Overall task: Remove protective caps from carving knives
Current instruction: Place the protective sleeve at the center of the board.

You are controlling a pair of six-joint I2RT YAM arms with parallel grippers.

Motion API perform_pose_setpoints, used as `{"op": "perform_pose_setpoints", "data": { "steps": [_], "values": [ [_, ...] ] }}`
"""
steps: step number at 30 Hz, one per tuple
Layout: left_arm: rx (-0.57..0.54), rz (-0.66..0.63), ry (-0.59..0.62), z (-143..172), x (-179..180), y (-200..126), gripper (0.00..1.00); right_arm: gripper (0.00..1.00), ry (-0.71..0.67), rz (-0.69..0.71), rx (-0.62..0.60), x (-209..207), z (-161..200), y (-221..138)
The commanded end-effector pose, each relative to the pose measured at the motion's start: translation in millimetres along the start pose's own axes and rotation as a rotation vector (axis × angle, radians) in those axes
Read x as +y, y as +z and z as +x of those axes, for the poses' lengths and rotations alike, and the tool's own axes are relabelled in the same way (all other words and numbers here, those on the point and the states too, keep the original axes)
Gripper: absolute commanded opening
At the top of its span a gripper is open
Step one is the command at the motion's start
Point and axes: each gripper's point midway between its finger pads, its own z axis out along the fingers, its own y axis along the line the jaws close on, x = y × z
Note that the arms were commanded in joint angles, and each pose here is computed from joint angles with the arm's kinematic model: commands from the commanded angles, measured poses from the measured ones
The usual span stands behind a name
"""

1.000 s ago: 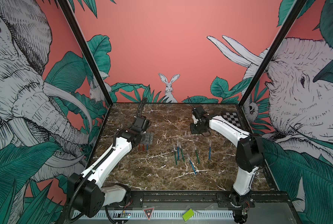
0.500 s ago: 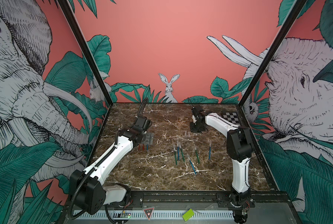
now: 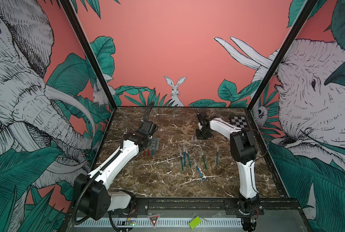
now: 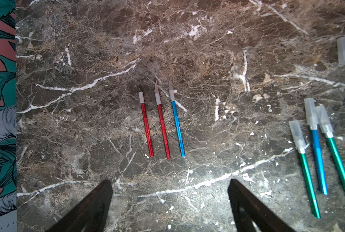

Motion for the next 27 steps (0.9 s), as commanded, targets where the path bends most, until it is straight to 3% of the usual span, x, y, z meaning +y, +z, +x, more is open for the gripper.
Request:
{"op": "perform_pose_setpoints", "data": {
  "steps": [1, 11, 18, 27],
  "values": [
    [-0.014, -0.007, 0.003, -6.1, 1.3, -2.8, 0.92, 0.0, 0.015, -0.002, 0.011, 0.1, -2.3, 3.8],
    [-0.005, -0.007, 0.008, -5.2, 0.4, -0.6, 0.92, 0.01, 0.035, 0.015, 0.031, -4.2, 3.5, 12.4],
    [-0.005, -0.006, 0.009, -5.0, 0.7, -1.3, 0.91, 0.18, 0.032, 0.015, 0.046, -5.0, 7.4, 17.0],
    [-0.002, -0.002, 0.013, -4.6, -0.5, -0.6, 0.91, 0.18, 0.036, 0.013, 0.049, -4.4, 6.5, 20.6]
  ]
}}
